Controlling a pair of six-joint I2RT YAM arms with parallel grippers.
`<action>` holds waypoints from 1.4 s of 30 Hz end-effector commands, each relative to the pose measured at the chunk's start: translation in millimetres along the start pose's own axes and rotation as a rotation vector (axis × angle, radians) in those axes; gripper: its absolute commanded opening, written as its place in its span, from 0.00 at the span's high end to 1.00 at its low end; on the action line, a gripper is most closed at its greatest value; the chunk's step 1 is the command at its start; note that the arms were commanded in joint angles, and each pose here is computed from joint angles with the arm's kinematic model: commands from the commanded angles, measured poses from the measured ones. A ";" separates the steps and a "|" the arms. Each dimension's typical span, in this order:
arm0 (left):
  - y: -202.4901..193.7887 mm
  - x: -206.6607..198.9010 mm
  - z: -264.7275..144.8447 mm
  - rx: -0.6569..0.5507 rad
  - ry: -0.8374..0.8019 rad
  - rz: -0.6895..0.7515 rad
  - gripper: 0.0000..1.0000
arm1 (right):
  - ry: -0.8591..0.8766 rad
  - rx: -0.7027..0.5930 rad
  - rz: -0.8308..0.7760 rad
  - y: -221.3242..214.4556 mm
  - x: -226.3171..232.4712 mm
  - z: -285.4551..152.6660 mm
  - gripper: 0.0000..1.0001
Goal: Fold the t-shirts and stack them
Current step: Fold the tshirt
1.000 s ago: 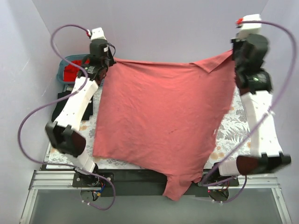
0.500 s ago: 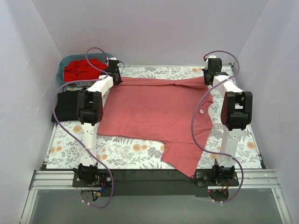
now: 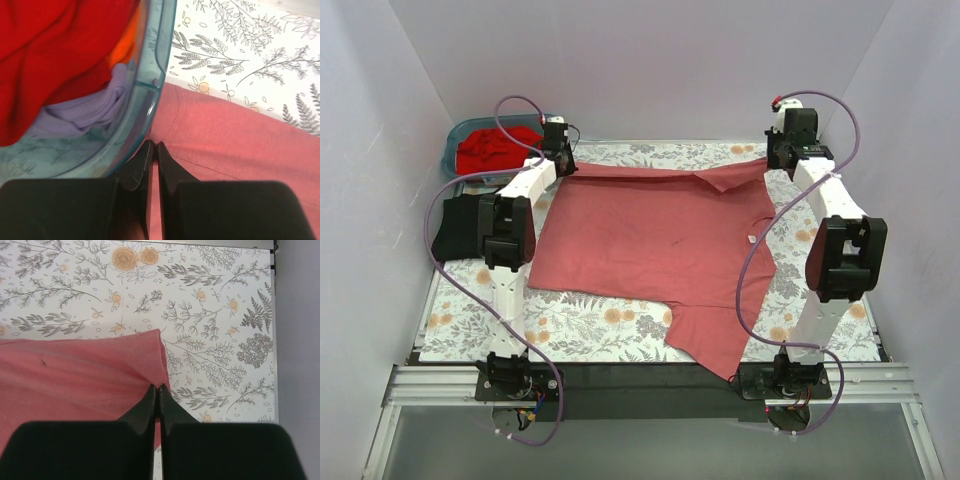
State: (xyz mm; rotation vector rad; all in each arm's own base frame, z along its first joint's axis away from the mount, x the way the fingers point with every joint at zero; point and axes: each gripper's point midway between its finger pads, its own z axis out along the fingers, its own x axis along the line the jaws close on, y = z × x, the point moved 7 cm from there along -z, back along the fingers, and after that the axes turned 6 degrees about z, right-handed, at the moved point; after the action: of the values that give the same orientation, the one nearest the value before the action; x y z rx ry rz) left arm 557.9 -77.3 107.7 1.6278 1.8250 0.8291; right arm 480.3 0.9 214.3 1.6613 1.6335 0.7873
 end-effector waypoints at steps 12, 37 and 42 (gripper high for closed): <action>39.4 23.0 -79.8 -0.063 0.021 -0.018 1.00 | 0.038 0.146 0.139 -42.8 1.6 -59.3 0.99; 7.7 29.9 -73.8 0.038 0.072 -0.012 1.00 | 0.107 0.293 0.212 -74.0 11.9 -91.3 0.99; -7.9 30.5 -67.7 0.082 0.077 -0.016 1.00 | 0.104 0.330 0.213 -87.6 12.3 -89.7 0.99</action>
State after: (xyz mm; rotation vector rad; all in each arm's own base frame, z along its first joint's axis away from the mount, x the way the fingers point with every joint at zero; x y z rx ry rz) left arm 506.0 -61.3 129.4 1.6906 1.9260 0.7955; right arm 367.0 18.7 193.6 2.0696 1.7589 0.7395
